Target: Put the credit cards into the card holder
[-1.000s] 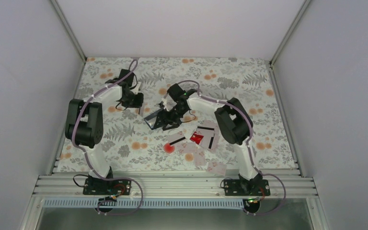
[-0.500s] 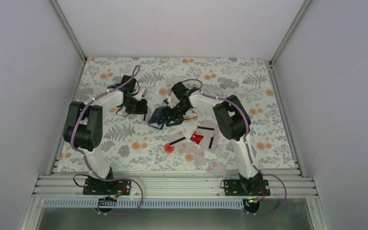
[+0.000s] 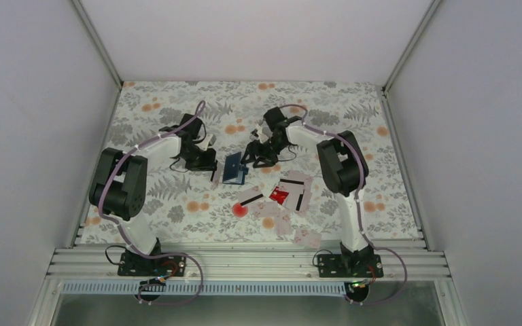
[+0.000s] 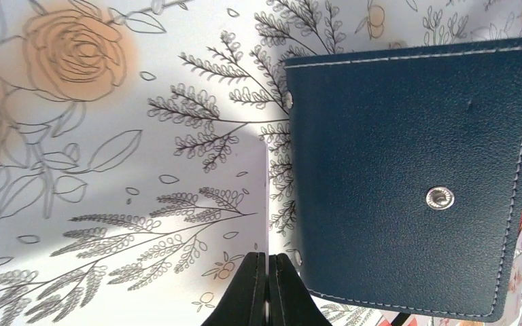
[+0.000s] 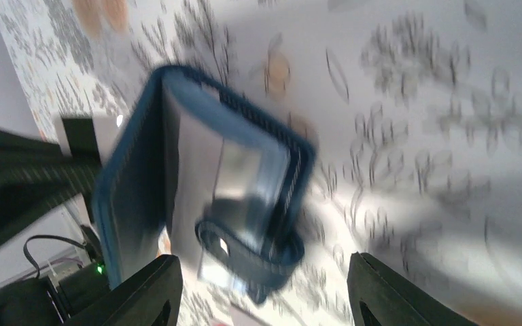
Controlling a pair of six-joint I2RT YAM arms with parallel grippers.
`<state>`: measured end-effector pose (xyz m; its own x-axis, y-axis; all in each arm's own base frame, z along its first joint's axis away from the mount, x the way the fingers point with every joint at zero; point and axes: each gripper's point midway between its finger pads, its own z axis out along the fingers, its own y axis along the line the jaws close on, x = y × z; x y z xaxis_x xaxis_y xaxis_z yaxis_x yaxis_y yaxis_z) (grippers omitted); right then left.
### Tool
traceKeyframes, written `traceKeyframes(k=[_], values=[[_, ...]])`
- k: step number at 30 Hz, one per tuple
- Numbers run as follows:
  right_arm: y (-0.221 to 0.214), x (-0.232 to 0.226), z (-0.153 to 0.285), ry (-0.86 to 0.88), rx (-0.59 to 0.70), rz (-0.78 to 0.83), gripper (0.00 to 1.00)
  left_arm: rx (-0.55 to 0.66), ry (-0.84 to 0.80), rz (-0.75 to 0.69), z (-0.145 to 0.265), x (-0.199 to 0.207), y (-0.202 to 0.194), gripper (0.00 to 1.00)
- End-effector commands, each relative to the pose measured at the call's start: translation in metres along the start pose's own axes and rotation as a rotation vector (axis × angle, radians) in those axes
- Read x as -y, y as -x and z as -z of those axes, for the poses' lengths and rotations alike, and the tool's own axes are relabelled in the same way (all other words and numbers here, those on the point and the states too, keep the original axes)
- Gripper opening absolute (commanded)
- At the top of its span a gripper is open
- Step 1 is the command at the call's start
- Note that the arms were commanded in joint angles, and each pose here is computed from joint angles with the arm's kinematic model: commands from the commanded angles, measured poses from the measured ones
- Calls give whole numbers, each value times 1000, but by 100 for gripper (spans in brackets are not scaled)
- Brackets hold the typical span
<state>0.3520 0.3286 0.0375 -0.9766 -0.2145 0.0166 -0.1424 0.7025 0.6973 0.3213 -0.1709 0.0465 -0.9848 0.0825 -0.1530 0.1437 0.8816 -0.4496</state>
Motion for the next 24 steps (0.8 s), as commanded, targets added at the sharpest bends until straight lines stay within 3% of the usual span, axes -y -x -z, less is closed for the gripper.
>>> traceKeyframes(k=[1,10,24], values=[[-25,-20,27,4,17,42,63,58,40,20,18,0,10,2],[-43,-69,44,257,49,27,65,76,46,11,15,-3,13,2],[-43,-57,-8,191,-6,-65,66,52,19,-4,3,-4,7,2]])
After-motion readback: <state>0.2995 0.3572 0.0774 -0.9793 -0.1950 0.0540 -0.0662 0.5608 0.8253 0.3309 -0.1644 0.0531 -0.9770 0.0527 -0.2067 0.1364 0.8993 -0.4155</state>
